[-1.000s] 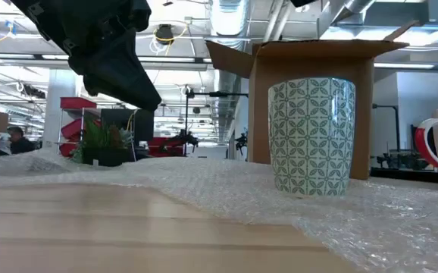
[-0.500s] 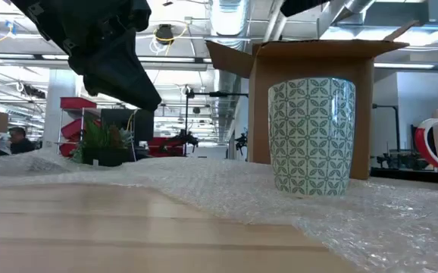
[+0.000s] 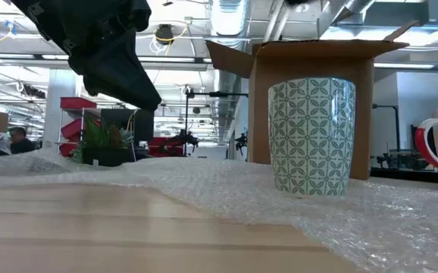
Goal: Wrap mug
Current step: Wrap the blue patterned mug with the transparent bubble wrap
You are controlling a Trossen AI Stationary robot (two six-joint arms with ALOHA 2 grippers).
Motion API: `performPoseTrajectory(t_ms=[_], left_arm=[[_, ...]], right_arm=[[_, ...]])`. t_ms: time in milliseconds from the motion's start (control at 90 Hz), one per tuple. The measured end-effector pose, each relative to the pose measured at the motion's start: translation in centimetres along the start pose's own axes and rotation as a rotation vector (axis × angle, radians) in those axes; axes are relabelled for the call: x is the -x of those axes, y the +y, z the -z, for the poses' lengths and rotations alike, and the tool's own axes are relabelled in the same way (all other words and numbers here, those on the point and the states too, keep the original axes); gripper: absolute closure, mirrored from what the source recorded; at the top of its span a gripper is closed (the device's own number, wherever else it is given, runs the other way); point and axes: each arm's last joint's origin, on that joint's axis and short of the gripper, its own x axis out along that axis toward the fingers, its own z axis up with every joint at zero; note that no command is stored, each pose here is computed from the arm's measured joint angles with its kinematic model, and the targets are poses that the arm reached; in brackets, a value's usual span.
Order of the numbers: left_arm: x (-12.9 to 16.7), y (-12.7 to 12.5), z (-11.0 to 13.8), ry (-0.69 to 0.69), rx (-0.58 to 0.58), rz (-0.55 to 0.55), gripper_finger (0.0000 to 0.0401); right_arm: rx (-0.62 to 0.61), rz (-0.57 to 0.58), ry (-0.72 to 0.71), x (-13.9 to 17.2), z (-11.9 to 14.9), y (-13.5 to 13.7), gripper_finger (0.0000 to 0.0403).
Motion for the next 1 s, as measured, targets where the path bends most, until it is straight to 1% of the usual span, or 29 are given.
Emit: performPoseTrajectory(t_ms=[78,178,311,356,400,456,500,556,744,833,922,1000], left_arm=[[0.0,0.0,0.0,0.0,0.0,0.0,0.0292],[0.0,0.0,0.0,0.0,-0.001,0.0,0.0292],[0.0,0.0,0.0,0.0,-0.001,0.0,0.0292],[0.0,0.0,0.0,0.0,0.0,0.0,0.0292],[0.0,0.0,0.0,0.001,-0.001,0.0,0.0292],[0.0,0.0,0.0,0.0,0.0,0.0,0.0292],[0.0,0.0,0.0,0.0,0.0,0.0,0.0292],[0.0,0.0,0.0,0.001,-0.001,0.0,0.0292],[0.0,0.0,0.0,0.001,-0.001,0.001,0.0292],[0.0,0.0,0.0,0.001,0.0,0.001,0.0292],[0.0,0.0,0.0,0.001,0.002,-0.001,0.0292],[0.0,0.0,0.0,0.001,0.002,-0.001,0.0292]], right_arm=[[0.026,0.0,0.033,1.1,-0.6,-0.3,0.017],[0.037,-0.04,0.101,1.9,-0.9,-0.7,0.0174],[-0.008,-0.09,0.242,2.1,-0.7,-2.2,0.0179],[-0.029,-0.104,0.279,1.6,-0.5,-2.8,0.018],[-0.047,-0.146,0.307,1.0,-0.2,-3.2,0.0182],[-0.035,-0.215,0.343,0.0,0.3,-3.4,0.0183],[-0.017,-0.248,0.357,-0.6,0.6,-3.5,0.0184],[0.002,-0.248,0.367,-1.1,1.1,-3.6,0.0184],[0.009,-0.227,0.418,-2.9,2.2,-4.4,0.0184],[0.016,-0.269,0.428,-4.1,2.4,-4.2,0.0184],[0.044,-0.321,0.457,-5.5,2.9,-3.5,0.0184],[0.073,-0.319,0.499,-7.0,3.6,-3.1,0.0188]])
